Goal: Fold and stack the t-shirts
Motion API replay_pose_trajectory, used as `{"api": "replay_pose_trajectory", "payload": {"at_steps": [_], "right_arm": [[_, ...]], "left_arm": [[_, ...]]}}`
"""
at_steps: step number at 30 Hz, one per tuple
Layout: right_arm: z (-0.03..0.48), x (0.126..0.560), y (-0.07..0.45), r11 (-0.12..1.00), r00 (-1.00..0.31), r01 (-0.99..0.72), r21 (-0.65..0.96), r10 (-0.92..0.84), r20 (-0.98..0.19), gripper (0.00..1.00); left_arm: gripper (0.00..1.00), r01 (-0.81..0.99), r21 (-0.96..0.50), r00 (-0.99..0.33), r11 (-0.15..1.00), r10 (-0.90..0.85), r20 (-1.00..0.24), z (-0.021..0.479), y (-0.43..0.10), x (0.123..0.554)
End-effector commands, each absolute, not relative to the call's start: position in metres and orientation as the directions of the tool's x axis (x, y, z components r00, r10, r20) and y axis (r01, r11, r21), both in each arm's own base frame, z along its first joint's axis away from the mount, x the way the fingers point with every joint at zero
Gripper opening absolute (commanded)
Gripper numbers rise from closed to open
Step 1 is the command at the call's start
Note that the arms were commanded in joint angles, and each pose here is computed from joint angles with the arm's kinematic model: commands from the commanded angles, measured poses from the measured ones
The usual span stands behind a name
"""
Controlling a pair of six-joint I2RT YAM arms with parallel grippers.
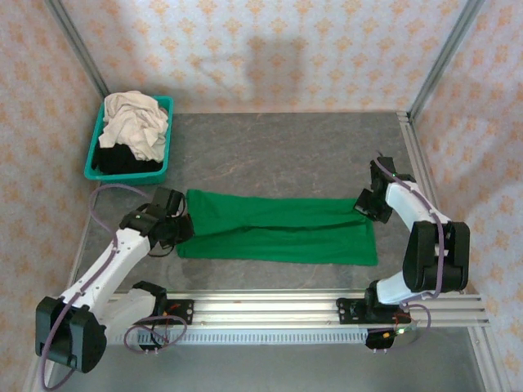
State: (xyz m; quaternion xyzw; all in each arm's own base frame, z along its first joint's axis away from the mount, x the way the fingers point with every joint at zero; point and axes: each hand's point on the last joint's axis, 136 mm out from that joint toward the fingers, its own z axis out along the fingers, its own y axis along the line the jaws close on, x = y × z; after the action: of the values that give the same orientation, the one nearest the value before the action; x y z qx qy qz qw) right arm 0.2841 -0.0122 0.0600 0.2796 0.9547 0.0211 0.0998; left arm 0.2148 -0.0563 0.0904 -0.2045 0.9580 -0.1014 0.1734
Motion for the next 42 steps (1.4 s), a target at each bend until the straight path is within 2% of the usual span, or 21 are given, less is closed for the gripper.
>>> {"api": "replay_pose_trajectory", "payload": {"at_steps": [1, 8, 11, 12, 14, 15, 19, 22, 25, 31, 34, 42], "right_arm": [[0.061, 0.270, -0.020, 0.831, -0.814, 0.554, 0.052, 0.553, -0.175, 0.05], [0.064, 0.263, -0.019, 0.821, -0.806, 0.567, 0.057, 0.568, -0.165, 0.19], [0.083, 0.259, -0.034, 0.807, -0.780, 0.590, 0.009, 0.572, -0.254, 0.17], [0.093, 0.258, -0.037, 0.807, -0.769, 0.591, 0.017, 0.569, -0.292, 0.19], [0.111, 0.257, -0.034, 0.808, -0.751, 0.585, 0.063, 0.570, -0.335, 0.29], [0.118, 0.259, -0.029, 0.810, -0.743, 0.576, 0.109, 0.574, -0.345, 0.30], [0.117, 0.266, 0.006, 0.817, -0.759, 0.516, 0.256, 0.575, -0.305, 0.34], [0.097, 0.275, 0.028, 0.815, -0.779, 0.494, 0.303, 0.569, -0.263, 0.34], [0.072, 0.279, 0.033, 0.822, -0.800, 0.506, 0.260, 0.560, -0.215, 0.34], [0.031, 0.278, 0.000, 0.808, -0.791, 0.586, 0.057, 0.587, -0.172, 0.31], [0.026, 0.275, -0.013, 0.785, -0.773, 0.619, 0.018, 0.613, -0.162, 0.30], [0.029, 0.275, -0.033, 0.749, -0.738, 0.662, -0.007, 0.651, -0.177, 0.41]], "left_arm": [[0.00, -0.376, -0.297, -0.838, 0.878, -0.459, -0.296, 0.090, -0.059, 0.213], [0.00, -0.439, -0.298, -0.802, 0.848, -0.519, -0.296, 0.077, -0.058, 0.206], [0.00, -0.444, -0.324, -0.793, 0.835, -0.535, -0.292, 0.076, -0.061, 0.202], [0.05, -0.444, -0.345, -0.788, 0.827, -0.544, -0.288, 0.076, -0.063, 0.201], [0.20, -0.443, -0.376, -0.780, 0.813, -0.557, -0.286, 0.079, -0.066, 0.200], [0.22, -0.439, -0.386, -0.777, 0.811, -0.559, -0.290, 0.082, -0.067, 0.200], [0.41, -0.427, -0.385, -0.763, 0.818, -0.554, -0.332, 0.101, -0.062, 0.204], [0.47, -0.408, -0.402, -0.753, 0.820, -0.551, -0.361, 0.109, -0.064, 0.214], [0.48, -0.379, -0.411, -0.774, 0.829, -0.528, -0.350, 0.109, -0.075, 0.230], [0.46, -0.308, -0.307, -0.865, 0.901, -0.399, -0.304, 0.097, -0.098, 0.265], [0.47, -0.278, -0.292, -0.885, 0.915, -0.363, -0.293, 0.091, -0.110, 0.280], [0.47, -0.287, -0.213, -0.917, 0.934, -0.332, -0.220, 0.049, -0.110, 0.286]]}}
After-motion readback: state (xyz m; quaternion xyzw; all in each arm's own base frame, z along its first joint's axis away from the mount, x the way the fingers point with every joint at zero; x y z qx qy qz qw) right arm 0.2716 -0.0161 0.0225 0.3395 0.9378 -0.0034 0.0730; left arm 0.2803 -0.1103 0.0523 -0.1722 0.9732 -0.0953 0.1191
